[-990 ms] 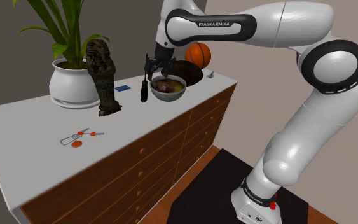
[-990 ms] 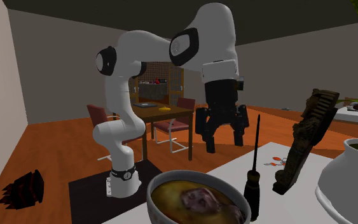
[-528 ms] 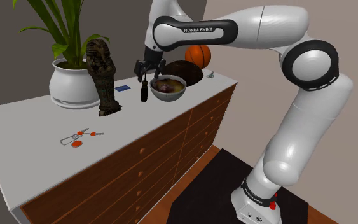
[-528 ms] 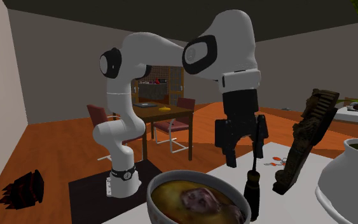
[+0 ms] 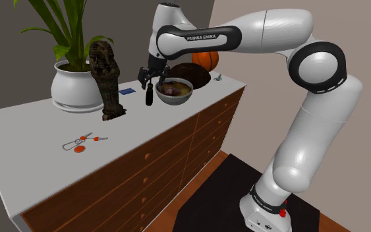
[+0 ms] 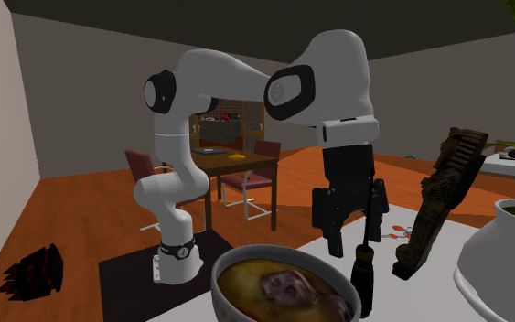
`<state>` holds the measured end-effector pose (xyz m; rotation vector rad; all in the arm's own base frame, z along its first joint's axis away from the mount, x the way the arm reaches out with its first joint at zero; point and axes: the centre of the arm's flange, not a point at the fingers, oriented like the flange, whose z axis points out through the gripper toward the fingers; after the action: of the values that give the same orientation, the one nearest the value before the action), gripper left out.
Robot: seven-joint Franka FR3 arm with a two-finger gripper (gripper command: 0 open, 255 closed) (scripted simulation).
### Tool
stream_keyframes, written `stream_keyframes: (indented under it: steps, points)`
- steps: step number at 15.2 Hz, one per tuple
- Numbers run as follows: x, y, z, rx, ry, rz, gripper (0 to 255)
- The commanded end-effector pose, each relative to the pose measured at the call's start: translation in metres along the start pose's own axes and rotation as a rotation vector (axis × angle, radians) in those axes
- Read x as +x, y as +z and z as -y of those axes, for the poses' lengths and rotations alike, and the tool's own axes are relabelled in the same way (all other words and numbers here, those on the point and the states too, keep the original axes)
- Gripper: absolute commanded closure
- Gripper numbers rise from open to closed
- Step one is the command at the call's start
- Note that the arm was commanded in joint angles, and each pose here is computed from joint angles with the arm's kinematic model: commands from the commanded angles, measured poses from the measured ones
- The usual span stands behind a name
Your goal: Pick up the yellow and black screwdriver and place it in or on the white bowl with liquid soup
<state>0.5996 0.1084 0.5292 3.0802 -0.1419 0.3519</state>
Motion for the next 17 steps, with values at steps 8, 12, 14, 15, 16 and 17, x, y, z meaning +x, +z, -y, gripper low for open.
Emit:
stream_keyframes:
  steps: [8, 12, 14, 15, 16, 17]
  points:
    - [0.0, 0.0, 0.0, 0.0, 0.0, 0.0, 255]
    - [0.0, 0.0, 0.0, 0.0, 0.0, 0.0, 255]
    - [0.001, -0.005, 0.0, 0.0, 0.0, 0.0, 255]
    - [0.002, -0.01, 0.0, 0.0, 0.0, 0.0, 255]
    - [0.004, -0.015, 0.0, 0.0, 0.0, 0.0, 255]
    - [0.005, -0.02, -0.001, 0.0, 0.0, 0.0, 255]
